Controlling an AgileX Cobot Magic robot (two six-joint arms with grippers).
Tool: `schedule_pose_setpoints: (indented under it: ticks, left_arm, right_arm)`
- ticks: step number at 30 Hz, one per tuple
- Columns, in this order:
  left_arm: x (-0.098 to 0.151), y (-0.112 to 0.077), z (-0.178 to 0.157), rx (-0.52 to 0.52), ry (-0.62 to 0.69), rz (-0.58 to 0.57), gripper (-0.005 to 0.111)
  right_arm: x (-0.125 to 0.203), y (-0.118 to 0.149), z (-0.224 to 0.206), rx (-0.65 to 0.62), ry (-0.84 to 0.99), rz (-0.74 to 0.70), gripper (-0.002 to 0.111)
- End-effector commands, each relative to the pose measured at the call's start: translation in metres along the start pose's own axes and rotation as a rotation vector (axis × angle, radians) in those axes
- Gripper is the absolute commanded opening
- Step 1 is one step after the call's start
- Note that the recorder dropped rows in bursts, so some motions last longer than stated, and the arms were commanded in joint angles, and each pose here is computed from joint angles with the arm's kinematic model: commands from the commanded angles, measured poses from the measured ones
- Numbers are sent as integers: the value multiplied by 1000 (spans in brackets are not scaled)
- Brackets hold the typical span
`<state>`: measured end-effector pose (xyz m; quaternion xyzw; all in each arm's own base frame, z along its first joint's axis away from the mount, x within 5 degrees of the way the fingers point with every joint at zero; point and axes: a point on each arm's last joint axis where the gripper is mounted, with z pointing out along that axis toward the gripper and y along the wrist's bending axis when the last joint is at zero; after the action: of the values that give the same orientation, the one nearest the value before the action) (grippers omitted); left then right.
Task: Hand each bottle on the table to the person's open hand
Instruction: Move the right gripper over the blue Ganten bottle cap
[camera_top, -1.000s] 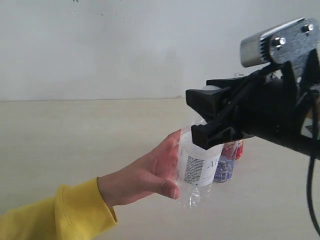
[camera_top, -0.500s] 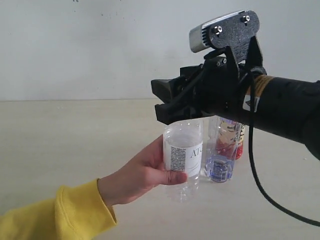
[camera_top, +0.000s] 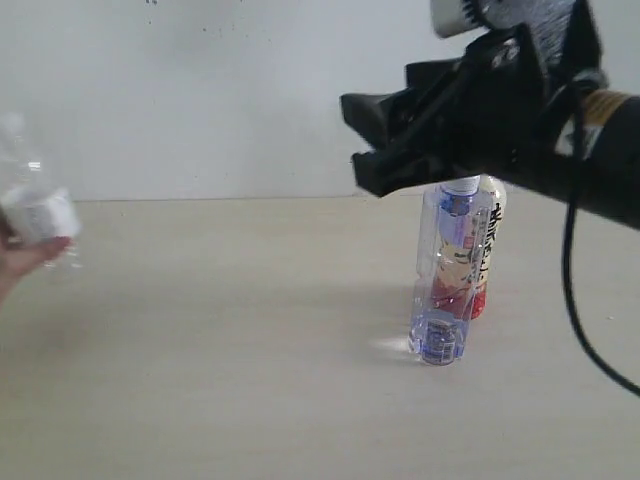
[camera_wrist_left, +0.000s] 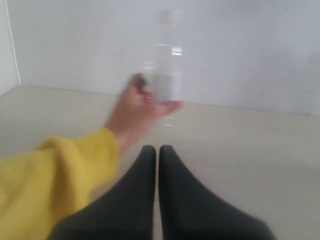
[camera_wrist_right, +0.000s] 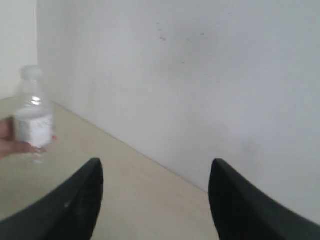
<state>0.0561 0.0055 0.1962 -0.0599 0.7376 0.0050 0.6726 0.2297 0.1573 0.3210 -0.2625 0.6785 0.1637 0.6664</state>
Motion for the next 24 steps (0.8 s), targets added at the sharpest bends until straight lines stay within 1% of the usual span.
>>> schedule_pose_setpoints:
  ticks: [1,2,5,6,8,10,12,14,16,18,22,24]
  left_arm:
    - [-1,0,0,1,-4,-2,4]
    - [-1,0,0,1,-4,-2,4]
    - [-1,0,0,1,-4,-2,4]
    - [-1,0,0,1,-4,-2,4]
    - [-1,0,0,1,-4,-2,4]
    - [-1,0,0,1,-4,-2,4]
    - [-1,0,0,1,-4,-2,4]
    - [-1,0,0,1,-4,-2,4]
    - [-1,0,0,1,-4,-2,4]
    - [-1,0,0,1,-4,-2,4]
    - [-1,0,0,1,-4,-2,4]
    - [-1,0,0,1,-4,-2,4]
  right_arm:
    - [-6,-25,-25,108,39,-11,60]
    - [-4,-28,-28,120,46,-9,61]
    - [7,-33,-36,143,93,-2,70]
    - [15,-33,-37,147,114,13,72]
    - [28,-31,-41,155,89,18,71]
    - [37,-30,-45,169,24,24,71]
    - [51,-28,-46,173,19,24,71]
    - [65,-28,-37,171,55,35,71]
    - [78,-28,-21,173,22,46,71]
    - [89,-28,-13,174,28,56,71]
    - [102,-29,-2,182,15,57,69]
    - [101,-31,5,197,12,62,69]
